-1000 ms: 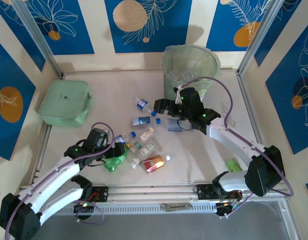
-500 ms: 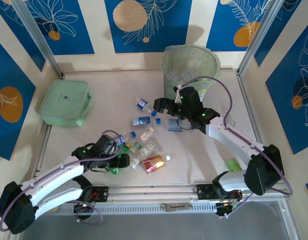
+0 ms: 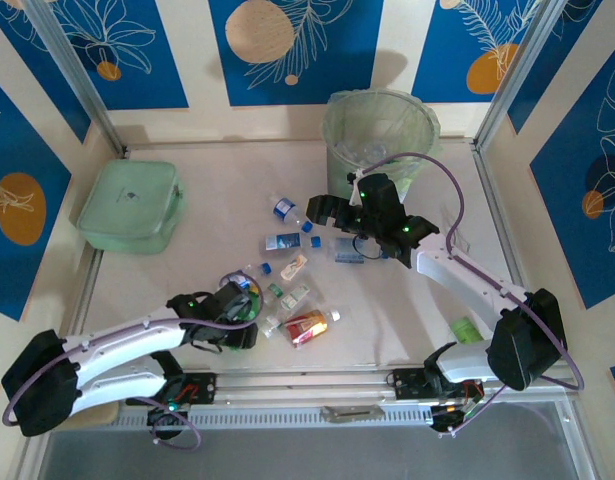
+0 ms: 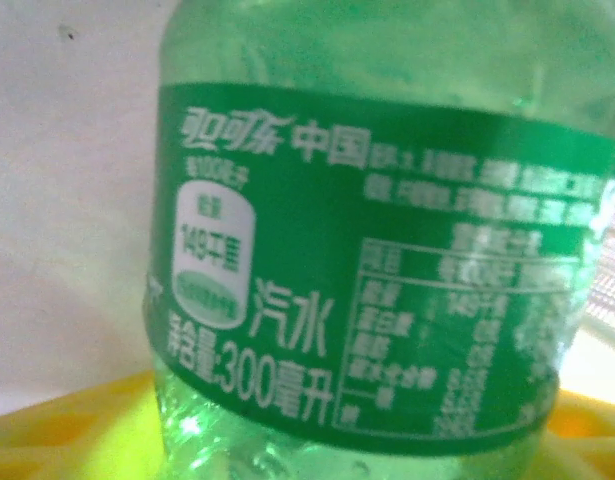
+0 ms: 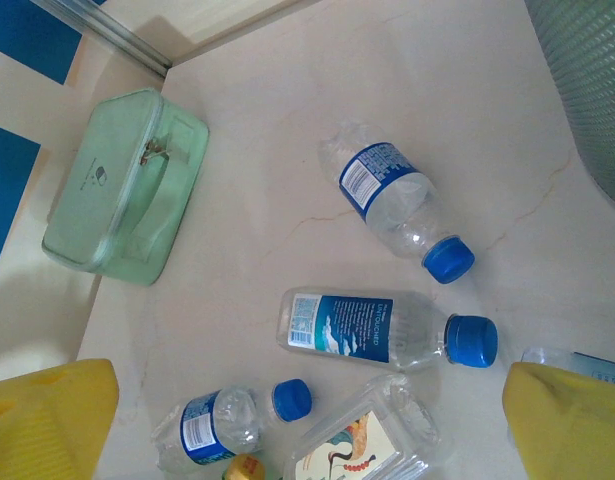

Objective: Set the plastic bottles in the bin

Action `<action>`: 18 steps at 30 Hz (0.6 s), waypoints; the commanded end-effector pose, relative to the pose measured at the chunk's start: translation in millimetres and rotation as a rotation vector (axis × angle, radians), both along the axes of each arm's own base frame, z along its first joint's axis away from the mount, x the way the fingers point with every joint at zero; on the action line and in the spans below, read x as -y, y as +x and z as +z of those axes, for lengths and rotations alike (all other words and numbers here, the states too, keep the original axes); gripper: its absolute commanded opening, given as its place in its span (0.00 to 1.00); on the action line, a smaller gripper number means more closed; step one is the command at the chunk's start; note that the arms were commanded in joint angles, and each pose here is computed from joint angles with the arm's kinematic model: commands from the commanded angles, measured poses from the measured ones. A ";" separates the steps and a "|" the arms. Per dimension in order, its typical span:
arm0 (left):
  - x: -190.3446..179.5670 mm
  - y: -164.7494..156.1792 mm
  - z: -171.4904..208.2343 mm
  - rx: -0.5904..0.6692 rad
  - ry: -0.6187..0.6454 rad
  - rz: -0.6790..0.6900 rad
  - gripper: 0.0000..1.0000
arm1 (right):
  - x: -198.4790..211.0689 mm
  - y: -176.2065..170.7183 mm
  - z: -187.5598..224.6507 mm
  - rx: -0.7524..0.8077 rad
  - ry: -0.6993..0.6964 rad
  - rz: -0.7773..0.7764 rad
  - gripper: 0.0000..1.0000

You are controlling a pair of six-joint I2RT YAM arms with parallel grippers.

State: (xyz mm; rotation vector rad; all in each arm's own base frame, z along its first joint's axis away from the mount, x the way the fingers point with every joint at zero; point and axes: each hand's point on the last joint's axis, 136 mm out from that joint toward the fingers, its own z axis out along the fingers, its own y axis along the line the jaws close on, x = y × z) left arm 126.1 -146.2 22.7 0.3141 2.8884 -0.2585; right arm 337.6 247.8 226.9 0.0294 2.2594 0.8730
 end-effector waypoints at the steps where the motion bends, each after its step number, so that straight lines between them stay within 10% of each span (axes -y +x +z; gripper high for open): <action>1: 0.7 6.4 2.8 0.041 0.021 -0.020 0.56 | -1.2 1.5 -1.0 0.001 0.002 -0.009 0.99; 4: 1.7 6.2 3.4 0.041 0.017 -0.026 0.43 | -1.0 1.4 -1.2 0.000 0.002 -0.009 0.99; 18: 35.7 56.4 92.3 0.335 -0.225 0.063 0.44 | -20.0 -3.5 5.9 0.002 0.086 0.077 0.99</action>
